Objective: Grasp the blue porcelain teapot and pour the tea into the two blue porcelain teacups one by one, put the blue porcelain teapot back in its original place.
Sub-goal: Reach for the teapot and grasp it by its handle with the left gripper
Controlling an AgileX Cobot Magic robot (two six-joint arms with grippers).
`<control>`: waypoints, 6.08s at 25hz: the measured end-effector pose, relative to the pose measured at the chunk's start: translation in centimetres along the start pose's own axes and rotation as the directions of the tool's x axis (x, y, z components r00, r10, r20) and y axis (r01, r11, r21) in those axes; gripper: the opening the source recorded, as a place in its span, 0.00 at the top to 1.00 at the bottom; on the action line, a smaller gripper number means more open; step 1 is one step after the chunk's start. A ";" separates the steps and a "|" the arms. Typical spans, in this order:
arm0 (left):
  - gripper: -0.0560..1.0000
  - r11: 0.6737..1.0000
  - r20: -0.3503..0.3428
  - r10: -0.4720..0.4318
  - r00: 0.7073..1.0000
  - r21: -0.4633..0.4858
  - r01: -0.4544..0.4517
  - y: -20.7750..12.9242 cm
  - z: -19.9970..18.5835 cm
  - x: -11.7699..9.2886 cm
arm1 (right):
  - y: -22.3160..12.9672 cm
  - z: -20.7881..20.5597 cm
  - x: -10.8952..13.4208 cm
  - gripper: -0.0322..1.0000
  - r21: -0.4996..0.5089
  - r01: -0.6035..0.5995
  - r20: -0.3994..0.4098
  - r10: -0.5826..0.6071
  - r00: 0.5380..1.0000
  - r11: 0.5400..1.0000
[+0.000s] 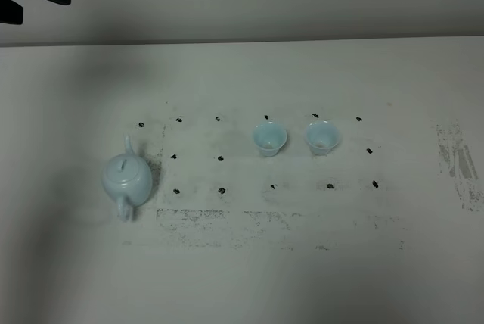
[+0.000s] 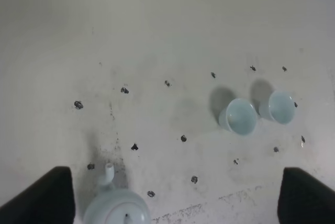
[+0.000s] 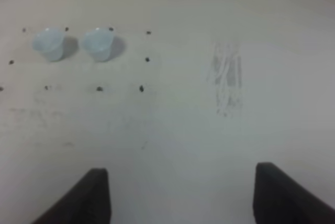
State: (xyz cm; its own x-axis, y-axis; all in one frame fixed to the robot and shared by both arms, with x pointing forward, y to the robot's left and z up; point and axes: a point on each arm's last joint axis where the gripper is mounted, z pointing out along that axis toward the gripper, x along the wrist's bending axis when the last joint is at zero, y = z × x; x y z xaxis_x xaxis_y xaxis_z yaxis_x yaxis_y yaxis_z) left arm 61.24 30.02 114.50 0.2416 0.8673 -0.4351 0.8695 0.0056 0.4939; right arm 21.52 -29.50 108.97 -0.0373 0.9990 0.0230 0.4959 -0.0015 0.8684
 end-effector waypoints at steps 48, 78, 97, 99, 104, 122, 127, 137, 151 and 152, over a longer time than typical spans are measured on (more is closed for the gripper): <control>0.24 0.985 -0.034 0.142 0.989 0.107 -0.138 -0.7 3.1 -4.7 | -2.3 3.2 -0.2 0.43 0.004 0.086 0.007 -0.086 0.996 0.996; 0.24 0.542 -0.086 0.756 0.649 0.639 -0.546 -17.8 18.0 -23.2 | -2.3 3.2 -0.2 0.43 0.003 0.086 0.008 -0.086 0.996 0.996; 0.24 0.743 -0.284 0.632 0.721 0.485 -0.461 -25.5 11.8 -6.8 | -2.3 3.2 -0.2 0.43 0.003 0.086 0.008 -0.086 0.996 0.996; 0.24 0.757 -0.286 0.630 0.722 0.437 -0.487 -25.3 12.1 -6.4 | -2.3 3.2 -0.2 0.43 0.003 0.086 0.008 -0.086 0.996 0.996; 0.24 0.762 -0.274 0.639 0.719 0.354 -0.542 -24.8 12.9 -6.5 | -2.3 3.2 -0.2 0.43 0.003 0.086 0.008 -0.086 0.996 0.996; 0.24 0.752 -0.245 0.644 0.725 0.376 -0.541 -25.2 15.2 -6.1 | -2.3 3.2 -0.2 0.43 0.003 0.086 0.008 -0.086 0.996 0.996; 0.24 0.754 -0.243 0.643 0.726 0.365 -0.546 -25.1 15.3 -6.2 | -2.3 3.2 -0.2 0.43 0.003 0.086 0.008 -0.086 0.996 0.996; 0.24 0.748 -0.236 0.653 0.720 0.348 -0.565 -24.9 15.9 -6.0 | -2.3 3.2 -0.2 0.43 0.003 0.086 0.008 -0.086 0.996 0.996; 0.24 0.757 -0.204 0.652 0.730 0.237 -0.609 -24.4 16.9 -6.7 | -2.3 3.2 -0.2 0.43 0.003 0.086 0.008 -0.086 0.996 0.996; 0.24 0.752 -0.202 0.656 0.727 0.256 -0.608 -24.5 17.2 -6.5 | -2.3 3.2 -0.2 0.43 0.003 0.086 0.008 -0.086 0.996 0.996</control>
State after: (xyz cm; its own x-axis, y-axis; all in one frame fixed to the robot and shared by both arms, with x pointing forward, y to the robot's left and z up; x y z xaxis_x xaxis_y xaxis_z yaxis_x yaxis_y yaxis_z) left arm 45.73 15.69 92.27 0.6593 0.7347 0.1598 0.6170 -0.6501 0.4435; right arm 23.13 -29.57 105.39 -0.0735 0.9957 -0.0558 0.4935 0.0849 0.8656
